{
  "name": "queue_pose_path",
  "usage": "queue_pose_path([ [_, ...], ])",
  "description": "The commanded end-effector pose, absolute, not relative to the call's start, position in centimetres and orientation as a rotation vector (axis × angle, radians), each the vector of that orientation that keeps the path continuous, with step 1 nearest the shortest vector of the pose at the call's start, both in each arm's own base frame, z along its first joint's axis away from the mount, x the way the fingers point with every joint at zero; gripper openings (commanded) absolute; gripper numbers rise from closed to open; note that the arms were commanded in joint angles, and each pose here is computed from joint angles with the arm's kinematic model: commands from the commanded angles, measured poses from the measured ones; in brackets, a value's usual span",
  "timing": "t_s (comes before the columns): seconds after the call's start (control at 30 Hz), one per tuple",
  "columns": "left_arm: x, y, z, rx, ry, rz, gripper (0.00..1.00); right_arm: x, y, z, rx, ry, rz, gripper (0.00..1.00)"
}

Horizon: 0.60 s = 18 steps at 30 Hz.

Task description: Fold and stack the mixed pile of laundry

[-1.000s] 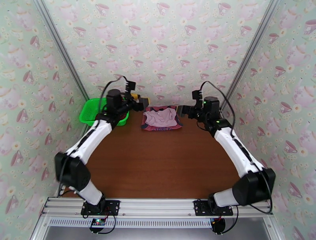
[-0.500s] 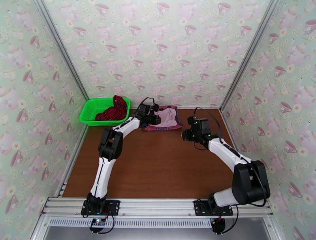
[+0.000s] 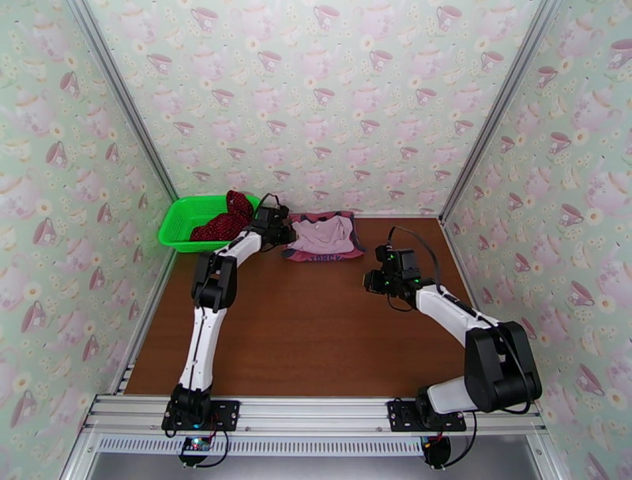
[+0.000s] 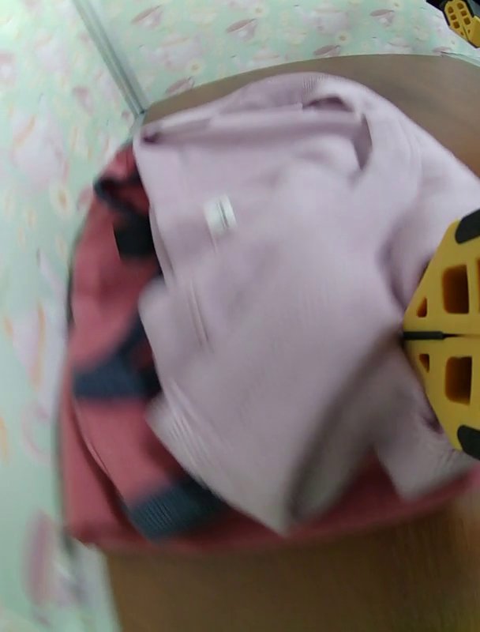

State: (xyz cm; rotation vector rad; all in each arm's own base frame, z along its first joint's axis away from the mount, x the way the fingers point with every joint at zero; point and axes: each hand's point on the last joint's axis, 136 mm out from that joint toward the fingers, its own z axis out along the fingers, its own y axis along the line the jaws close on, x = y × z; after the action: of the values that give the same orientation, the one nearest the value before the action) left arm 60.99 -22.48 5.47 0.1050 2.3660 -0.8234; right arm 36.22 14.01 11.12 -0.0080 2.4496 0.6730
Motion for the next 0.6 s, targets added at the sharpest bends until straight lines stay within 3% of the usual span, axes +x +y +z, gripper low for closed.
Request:
queue_pose_path([
  [0.0,61.4,-21.6,5.0,0.056,2.372,-0.827,0.00,36.3,14.6,12.2,-0.004,2.425,0.723,0.00],
  [0.13,61.7,-21.9,7.3,0.060,2.330,-0.875,0.07,35.9,14.2,12.7,0.006,2.421,0.701,0.00],
  [0.27,61.4,-22.8,13.5,0.094,2.209,-0.973,0.19,35.4,13.2,14.0,0.013,2.417,0.637,0.00],
  [0.43,59.9,-20.1,23.4,0.101,2.049,-0.909,0.52,34.3,12.4,16.4,0.011,2.366,0.600,0.17],
  [0.57,59.5,-13.4,26.4,-0.051,2.061,-0.817,0.91,33.0,12.8,17.6,-0.022,2.341,0.642,0.29],
])
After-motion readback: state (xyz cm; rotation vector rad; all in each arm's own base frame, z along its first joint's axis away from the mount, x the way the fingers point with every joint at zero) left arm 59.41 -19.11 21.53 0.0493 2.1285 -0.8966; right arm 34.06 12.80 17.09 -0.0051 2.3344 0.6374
